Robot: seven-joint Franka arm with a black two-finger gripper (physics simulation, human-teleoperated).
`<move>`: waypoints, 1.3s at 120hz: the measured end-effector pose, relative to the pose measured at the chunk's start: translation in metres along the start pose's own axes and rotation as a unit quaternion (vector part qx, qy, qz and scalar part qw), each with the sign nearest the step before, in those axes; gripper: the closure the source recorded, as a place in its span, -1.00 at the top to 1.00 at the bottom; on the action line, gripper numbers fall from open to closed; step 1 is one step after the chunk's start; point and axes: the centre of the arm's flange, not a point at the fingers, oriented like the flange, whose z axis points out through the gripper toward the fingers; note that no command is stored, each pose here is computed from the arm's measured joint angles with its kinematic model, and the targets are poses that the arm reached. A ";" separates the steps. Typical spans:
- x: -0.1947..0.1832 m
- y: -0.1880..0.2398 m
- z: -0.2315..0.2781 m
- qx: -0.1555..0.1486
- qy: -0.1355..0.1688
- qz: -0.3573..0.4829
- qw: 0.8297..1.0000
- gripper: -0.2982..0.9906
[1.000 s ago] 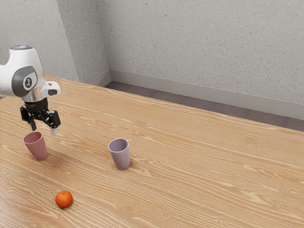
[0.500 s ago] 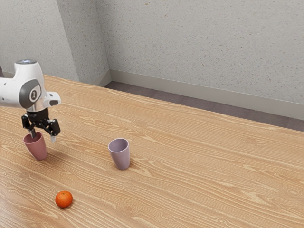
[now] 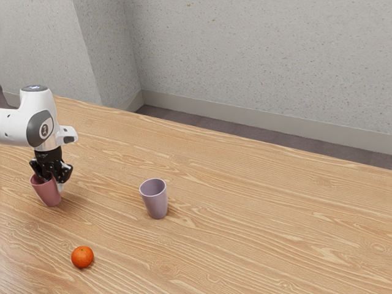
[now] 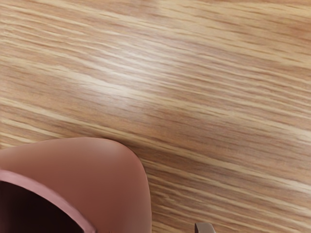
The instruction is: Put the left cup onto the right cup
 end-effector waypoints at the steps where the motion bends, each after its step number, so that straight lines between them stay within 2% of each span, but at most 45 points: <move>1: 0.000 0.000 0.000 0.000 0.000 0.000 1.000 -0.35; 26: -0.001 0.000 0.000 0.000 -0.002 0.002 1.000 -0.58; 54: -0.003 -0.001 -0.009 -0.001 0.004 0.003 1.000 -0.65; 66: -0.007 0.004 -0.040 -0.005 0.021 0.008 1.000 -0.66; 81: -0.013 0.051 -0.086 -0.009 0.040 0.054 0.998 -0.67; 113: -0.036 0.147 -0.144 -0.016 0.053 0.152 0.987 -0.68; 138: -0.053 0.178 -0.173 -0.018 0.057 0.186 0.981 -0.68; 156: -0.059 0.239 -0.190 -0.014 0.064 0.239 0.969 -0.68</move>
